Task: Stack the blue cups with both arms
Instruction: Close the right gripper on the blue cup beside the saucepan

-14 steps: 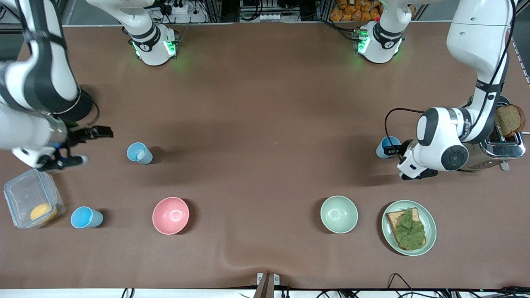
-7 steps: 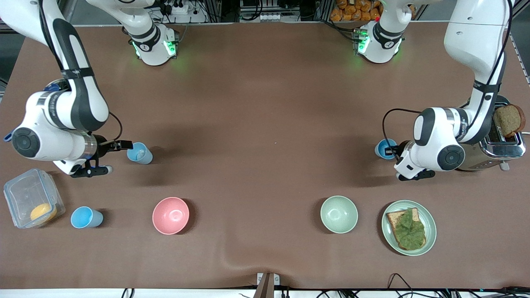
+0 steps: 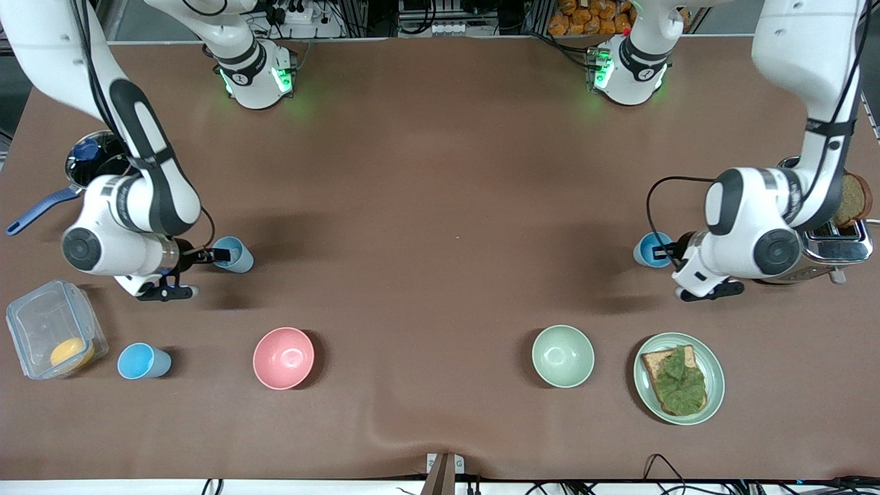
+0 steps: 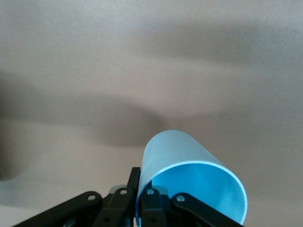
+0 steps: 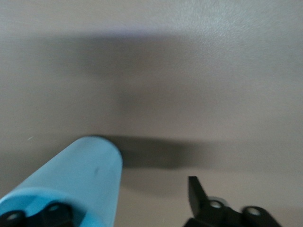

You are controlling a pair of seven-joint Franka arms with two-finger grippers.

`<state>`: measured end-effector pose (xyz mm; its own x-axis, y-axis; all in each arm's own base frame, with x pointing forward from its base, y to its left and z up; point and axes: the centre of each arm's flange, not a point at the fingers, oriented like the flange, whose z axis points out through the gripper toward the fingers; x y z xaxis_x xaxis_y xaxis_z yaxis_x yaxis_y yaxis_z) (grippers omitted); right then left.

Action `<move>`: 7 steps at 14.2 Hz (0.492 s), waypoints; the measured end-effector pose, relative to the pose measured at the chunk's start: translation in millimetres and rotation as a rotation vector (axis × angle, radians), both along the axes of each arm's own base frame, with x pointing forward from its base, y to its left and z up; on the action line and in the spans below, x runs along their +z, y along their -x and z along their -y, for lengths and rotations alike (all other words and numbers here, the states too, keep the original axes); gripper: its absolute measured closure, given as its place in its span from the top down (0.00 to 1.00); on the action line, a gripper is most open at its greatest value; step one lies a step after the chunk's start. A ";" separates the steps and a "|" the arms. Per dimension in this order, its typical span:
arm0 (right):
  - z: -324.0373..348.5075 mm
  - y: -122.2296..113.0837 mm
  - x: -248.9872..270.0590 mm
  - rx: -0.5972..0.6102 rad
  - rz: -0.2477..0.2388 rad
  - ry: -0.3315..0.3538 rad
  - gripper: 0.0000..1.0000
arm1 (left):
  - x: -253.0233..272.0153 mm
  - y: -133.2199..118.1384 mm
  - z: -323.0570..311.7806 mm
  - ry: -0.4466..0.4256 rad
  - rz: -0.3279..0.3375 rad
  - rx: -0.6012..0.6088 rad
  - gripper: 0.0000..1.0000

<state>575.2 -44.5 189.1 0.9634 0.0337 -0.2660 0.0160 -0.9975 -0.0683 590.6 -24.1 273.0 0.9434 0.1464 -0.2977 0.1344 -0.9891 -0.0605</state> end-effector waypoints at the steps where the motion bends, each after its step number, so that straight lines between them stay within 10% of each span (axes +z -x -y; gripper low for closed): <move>1: -0.3 0.0 -4.1 0.000 -0.002 0.000 0.67 | 10.8 -0.9 -4.1 0.002 0.015 0.008 0.03; 7: -4.9 -6.9 10.8 0.008 -0.033 -0.011 0.04 | 34.8 -3.2 -4.8 0.020 0.054 0.061 0.03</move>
<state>582.2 -39.7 199.9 0.9539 0.0443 -0.2969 0.0214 -0.9966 -0.0799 593.8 -19.2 307.8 0.9476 0.1986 -0.2504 0.1968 -0.9799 -0.0322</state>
